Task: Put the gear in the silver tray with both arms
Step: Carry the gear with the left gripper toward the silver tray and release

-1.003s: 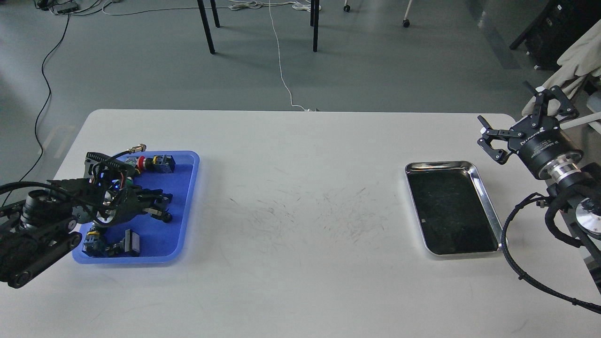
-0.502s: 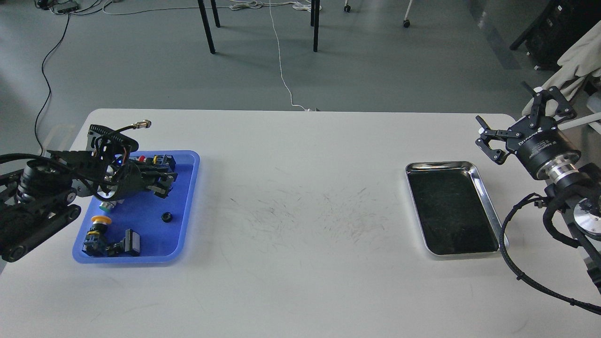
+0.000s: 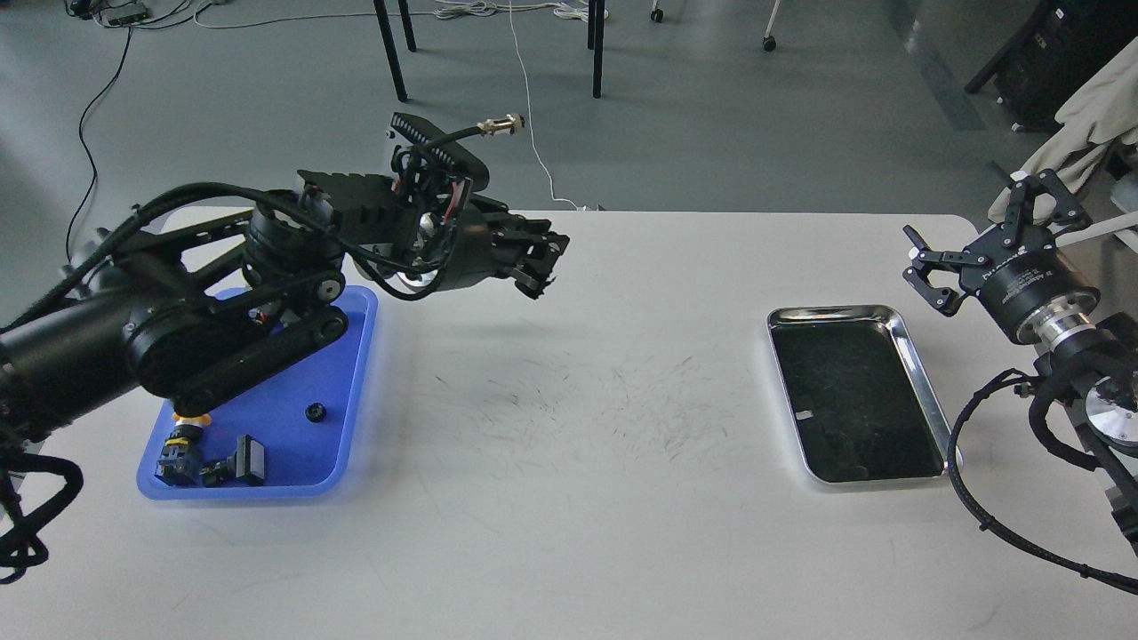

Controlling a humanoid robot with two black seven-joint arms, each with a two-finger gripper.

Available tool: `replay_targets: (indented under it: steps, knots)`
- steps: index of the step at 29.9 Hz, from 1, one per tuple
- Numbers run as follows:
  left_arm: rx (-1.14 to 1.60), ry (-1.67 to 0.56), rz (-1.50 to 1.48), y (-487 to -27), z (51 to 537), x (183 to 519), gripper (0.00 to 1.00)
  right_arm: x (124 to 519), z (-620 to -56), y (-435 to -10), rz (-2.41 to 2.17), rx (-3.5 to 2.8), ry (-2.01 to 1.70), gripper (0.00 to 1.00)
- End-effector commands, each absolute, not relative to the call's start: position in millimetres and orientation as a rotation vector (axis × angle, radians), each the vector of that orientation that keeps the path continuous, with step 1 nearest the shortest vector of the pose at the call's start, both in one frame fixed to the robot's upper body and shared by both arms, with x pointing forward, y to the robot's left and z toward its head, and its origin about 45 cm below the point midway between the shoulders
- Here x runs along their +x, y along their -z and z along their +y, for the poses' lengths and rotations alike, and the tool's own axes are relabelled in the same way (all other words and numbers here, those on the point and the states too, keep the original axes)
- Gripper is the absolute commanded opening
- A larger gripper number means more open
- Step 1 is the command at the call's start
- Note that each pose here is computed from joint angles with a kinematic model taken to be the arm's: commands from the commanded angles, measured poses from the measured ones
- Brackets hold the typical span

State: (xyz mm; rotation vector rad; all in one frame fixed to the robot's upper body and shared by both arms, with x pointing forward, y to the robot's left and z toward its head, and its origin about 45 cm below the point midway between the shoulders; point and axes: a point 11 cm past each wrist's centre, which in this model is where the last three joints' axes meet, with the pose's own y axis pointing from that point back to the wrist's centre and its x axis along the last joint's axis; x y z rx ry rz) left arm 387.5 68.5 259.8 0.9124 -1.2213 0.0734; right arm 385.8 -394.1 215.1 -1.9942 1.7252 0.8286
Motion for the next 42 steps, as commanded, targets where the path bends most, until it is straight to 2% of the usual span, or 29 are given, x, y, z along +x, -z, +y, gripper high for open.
replay_targets:
  steps: [1, 6, 12, 25, 33, 42]
  knots:
    - [0.879, 0.048, -1.205, -225, 18, 361, 0.06, 386, -392, -216, 1.716, -1.997, -0.829, 0.99]
    - [0.903, 0.146, -1.173, -188, -9, 342, 0.06, 387, -387, -215, 1.697, -1.993, -0.835, 0.99]
    - [0.98, 0.078, -1.097, -147, 16, 354, 0.06, 388, -384, -215, 1.693, -1.996, -0.84, 0.99]
    - [0.917, -0.025, -1.055, -149, 11, 352, 0.08, 389, -382, -216, 1.678, -2.0, -0.837, 0.99]
    - [0.9, -0.02, -0.964, -118, 16, 326, 0.08, 388, -382, -215, 1.681, -2.005, -0.84, 0.99]
    - [0.883, -0.05, -0.937, -108, 18, 318, 0.15, 388, -381, -215, 1.681, -2.01, -0.839, 0.99]
